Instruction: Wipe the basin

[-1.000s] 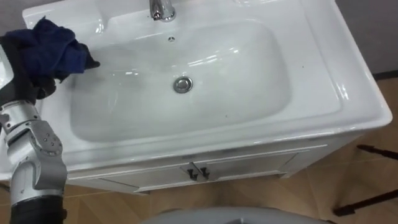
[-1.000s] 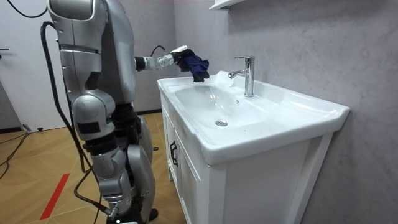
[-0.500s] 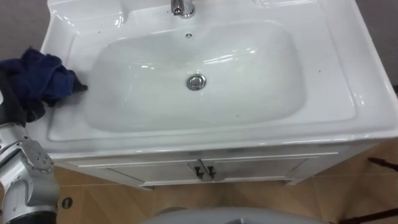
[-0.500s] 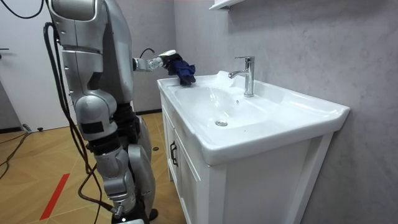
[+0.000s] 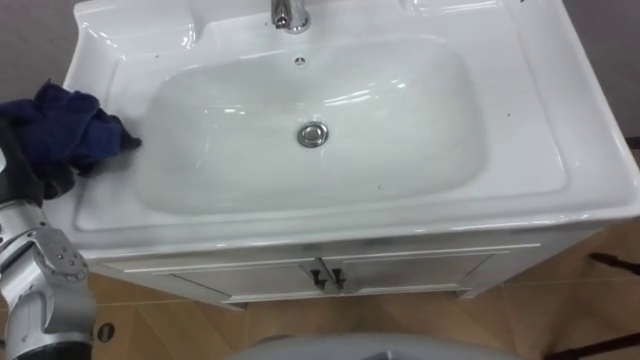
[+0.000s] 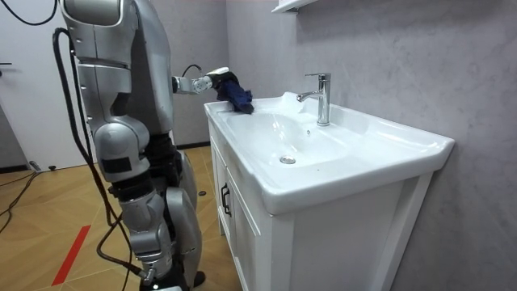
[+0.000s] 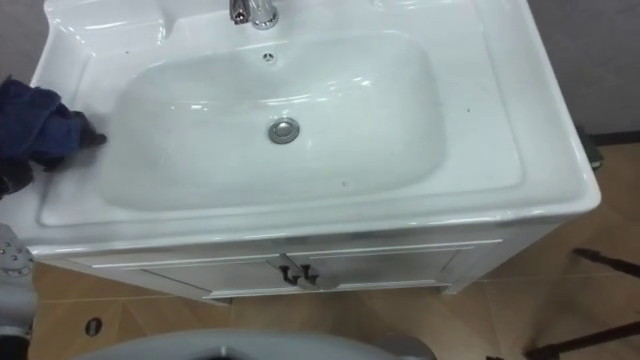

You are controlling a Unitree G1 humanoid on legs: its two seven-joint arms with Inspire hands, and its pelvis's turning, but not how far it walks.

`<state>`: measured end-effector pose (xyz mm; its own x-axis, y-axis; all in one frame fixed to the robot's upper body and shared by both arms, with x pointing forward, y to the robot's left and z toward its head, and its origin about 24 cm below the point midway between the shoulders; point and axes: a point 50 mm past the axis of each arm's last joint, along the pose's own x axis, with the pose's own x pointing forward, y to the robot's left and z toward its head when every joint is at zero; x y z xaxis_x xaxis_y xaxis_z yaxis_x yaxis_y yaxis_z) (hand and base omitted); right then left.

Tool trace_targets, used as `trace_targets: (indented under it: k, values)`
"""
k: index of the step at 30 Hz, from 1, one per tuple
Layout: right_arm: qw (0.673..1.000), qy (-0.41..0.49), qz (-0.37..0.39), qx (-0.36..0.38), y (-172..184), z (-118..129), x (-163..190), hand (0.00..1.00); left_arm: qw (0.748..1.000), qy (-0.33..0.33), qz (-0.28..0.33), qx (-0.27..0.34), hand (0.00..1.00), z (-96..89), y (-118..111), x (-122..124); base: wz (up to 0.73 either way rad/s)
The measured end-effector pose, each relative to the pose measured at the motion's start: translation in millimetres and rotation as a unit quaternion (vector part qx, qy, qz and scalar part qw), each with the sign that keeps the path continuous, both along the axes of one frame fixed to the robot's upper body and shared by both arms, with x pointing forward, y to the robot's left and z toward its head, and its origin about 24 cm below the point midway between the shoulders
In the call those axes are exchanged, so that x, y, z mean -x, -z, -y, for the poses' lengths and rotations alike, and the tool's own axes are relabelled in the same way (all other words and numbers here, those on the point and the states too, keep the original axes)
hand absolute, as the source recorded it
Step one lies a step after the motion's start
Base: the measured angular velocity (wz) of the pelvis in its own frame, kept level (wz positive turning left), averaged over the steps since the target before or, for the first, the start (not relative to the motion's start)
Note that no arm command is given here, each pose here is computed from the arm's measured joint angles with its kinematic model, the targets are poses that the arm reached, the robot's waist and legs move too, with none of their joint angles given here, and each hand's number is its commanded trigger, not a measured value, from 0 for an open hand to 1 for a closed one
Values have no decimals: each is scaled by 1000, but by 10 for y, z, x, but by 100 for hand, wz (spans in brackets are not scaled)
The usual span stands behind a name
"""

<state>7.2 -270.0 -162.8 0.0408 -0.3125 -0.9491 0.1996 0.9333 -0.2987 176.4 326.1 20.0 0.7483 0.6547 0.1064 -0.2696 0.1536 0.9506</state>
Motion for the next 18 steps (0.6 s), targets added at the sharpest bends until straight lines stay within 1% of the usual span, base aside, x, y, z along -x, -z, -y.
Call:
trace_targets:
  k: [5,18]
  values:
    - [1000,0,-6,-4,1,-4,49,0,1000,-5,-3,-1,0,-9,27,14,0]
    - [1000,-14,-17,4,-1,5,53,0,999,-16,27,-24,0,-29,-28,19,0]
